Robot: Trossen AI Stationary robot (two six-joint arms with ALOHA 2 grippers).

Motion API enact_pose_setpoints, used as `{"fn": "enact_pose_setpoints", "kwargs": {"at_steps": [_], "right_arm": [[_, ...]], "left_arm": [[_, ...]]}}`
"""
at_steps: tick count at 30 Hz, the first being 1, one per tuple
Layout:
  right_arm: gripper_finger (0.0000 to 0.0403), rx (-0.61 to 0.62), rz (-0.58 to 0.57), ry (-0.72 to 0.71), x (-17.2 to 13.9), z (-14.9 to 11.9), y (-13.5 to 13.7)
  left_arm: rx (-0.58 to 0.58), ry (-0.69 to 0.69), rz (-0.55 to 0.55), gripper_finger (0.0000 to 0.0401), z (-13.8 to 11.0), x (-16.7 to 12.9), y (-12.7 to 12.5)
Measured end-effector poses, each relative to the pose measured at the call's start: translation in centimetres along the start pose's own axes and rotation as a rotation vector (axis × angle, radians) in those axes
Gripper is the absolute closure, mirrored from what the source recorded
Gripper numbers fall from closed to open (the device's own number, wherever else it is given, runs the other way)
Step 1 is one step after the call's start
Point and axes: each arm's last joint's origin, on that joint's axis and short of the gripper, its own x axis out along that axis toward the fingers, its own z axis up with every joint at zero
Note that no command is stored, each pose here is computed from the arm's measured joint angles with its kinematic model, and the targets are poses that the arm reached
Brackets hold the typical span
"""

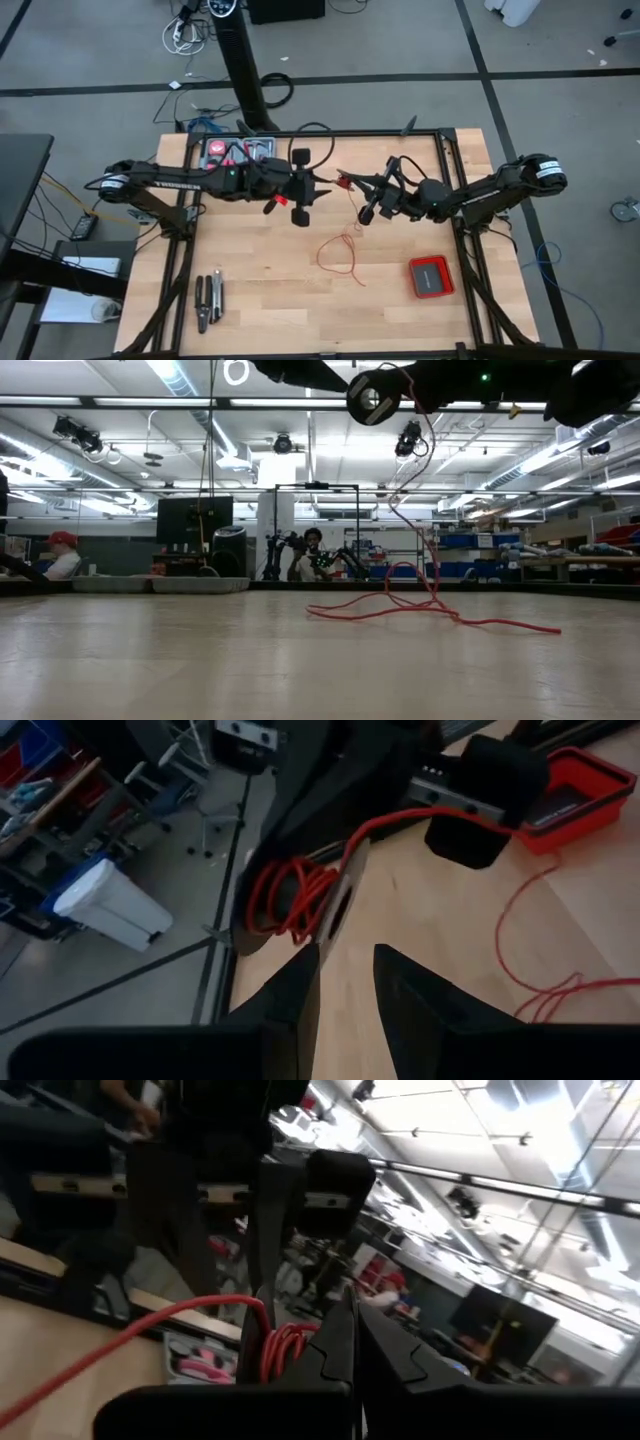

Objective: Coil cords
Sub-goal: Coil the red wire onto the spool

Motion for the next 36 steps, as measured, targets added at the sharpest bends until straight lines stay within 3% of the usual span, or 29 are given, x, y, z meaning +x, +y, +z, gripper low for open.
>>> {"fn": "enact_pose_setpoints", "kwargs": {"at_steps": [15,30,36], "right_arm": [[0.0403,0.002,0.065,0.012,0.2,-0.6,0.1],[0.0403,0.017,0.097,-0.058,0.2,-0.2,0.0],[0.0403,0.084,0.078,-0.088,0.9,0.7,-0.4]], "left_arm": [[-0.032,-0.021,0.028,0.0300,-0.1,-0.1,0.3],[-0.103,-0.032,-0.048,0.0300,-0.4,0.1,0.4],[-0.107,-0.055,-0.037,0.0300,-0.3,0.4,0.4]]}}
